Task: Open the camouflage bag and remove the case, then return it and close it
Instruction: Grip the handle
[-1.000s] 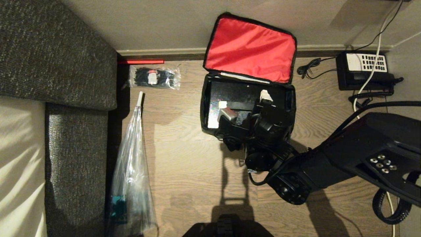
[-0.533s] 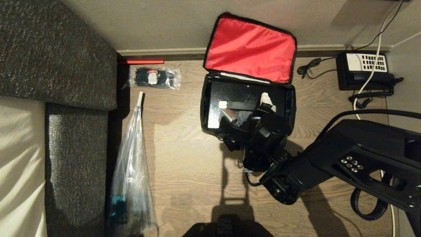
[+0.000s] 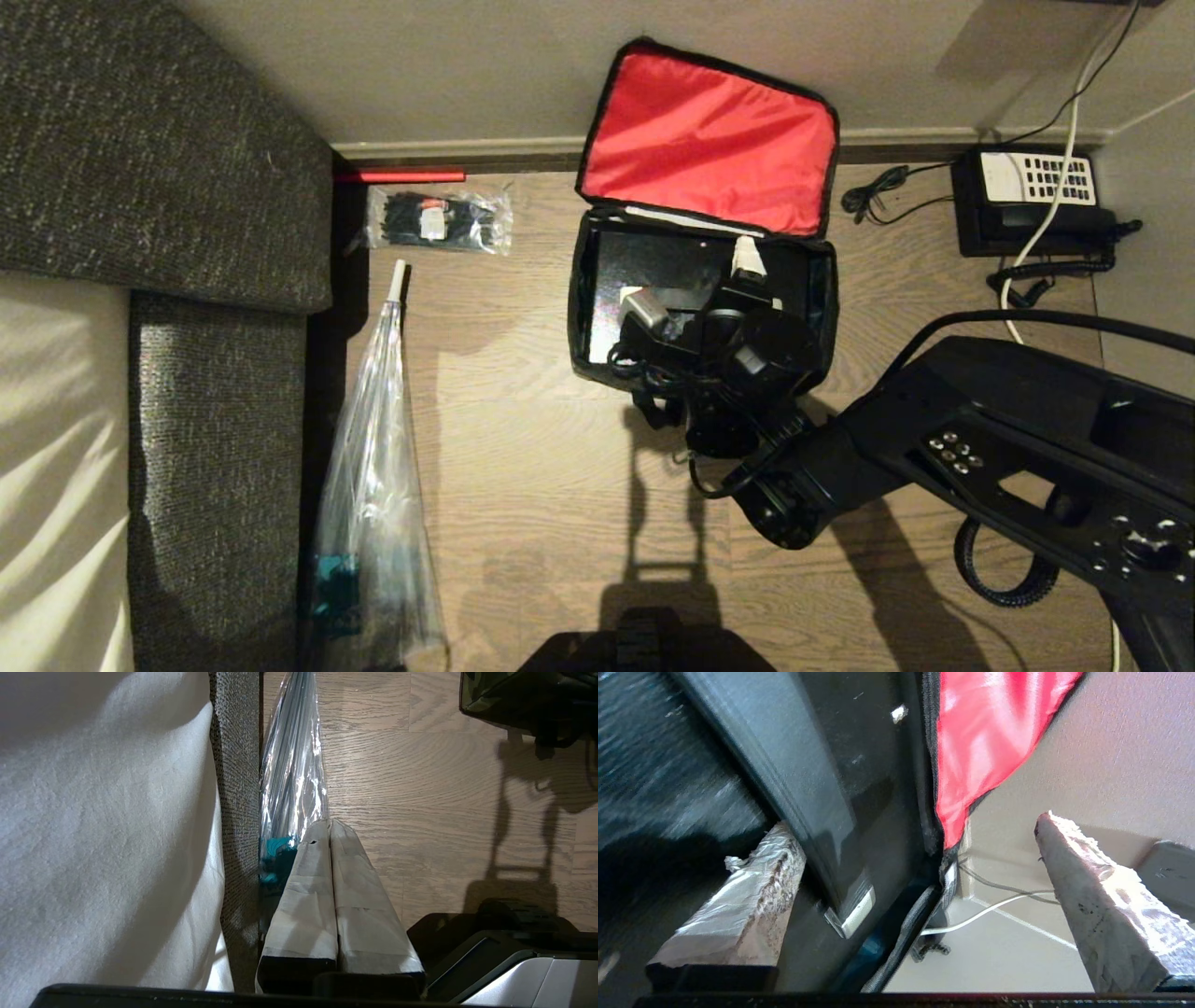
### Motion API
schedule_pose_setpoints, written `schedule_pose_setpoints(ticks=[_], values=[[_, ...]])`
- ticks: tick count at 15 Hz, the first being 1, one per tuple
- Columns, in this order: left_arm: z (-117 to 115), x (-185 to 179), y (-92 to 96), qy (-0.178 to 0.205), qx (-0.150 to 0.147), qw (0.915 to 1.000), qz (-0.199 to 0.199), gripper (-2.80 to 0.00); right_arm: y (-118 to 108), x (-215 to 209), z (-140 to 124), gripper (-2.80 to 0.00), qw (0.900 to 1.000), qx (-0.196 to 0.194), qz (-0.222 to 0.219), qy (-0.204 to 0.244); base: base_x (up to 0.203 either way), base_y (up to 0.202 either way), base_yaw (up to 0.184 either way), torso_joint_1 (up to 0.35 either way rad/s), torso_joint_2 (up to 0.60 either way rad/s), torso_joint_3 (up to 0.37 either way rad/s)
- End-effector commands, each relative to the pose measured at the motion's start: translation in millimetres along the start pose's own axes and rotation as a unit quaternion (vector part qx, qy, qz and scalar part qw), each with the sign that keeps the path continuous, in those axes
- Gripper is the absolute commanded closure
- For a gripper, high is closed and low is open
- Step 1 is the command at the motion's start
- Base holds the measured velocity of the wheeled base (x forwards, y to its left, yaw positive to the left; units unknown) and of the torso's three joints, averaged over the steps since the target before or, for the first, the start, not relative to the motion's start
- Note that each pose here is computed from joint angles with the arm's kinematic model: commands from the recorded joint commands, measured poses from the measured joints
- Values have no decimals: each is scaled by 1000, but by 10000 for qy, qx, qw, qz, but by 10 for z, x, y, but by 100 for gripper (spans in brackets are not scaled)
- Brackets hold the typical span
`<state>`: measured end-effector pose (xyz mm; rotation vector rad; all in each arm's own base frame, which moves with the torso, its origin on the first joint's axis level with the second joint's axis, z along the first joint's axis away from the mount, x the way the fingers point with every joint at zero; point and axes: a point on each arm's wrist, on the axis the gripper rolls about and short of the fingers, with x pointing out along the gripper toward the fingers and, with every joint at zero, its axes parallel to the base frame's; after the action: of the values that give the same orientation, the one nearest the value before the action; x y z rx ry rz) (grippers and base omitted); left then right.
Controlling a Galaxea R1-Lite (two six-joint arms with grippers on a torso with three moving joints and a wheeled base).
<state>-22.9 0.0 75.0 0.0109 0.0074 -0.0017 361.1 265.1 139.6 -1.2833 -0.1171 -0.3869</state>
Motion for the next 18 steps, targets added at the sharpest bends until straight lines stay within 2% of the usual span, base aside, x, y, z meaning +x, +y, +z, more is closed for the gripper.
schedule_pose_setpoints(ticks=[1,7,10,14,18], values=[[-1,0,0,1,6,10000,1,0,108,93,-44,-280,9999,-73,-38,90,0,0,0,0,0,0],[-1,0,0,1,-1,10000,1,0,0,338,-25,-280,9987,190,-443,186,0,0,0,0,0,0],[-1,0,0,-3,-1,10000,1,0,101,297,-57,-280,9993,125,-308,175,0,0,0,0,0,0],[-1,0,0,-2,-1,10000,1,0,290,287,-50,-280,9985,473,-223,155,0,0,0,0,0,0],[-1,0,0,1,7,10000,1,0,378,294,-47,-280,9982,534,-205,178,0,0,0,0,0,0]])
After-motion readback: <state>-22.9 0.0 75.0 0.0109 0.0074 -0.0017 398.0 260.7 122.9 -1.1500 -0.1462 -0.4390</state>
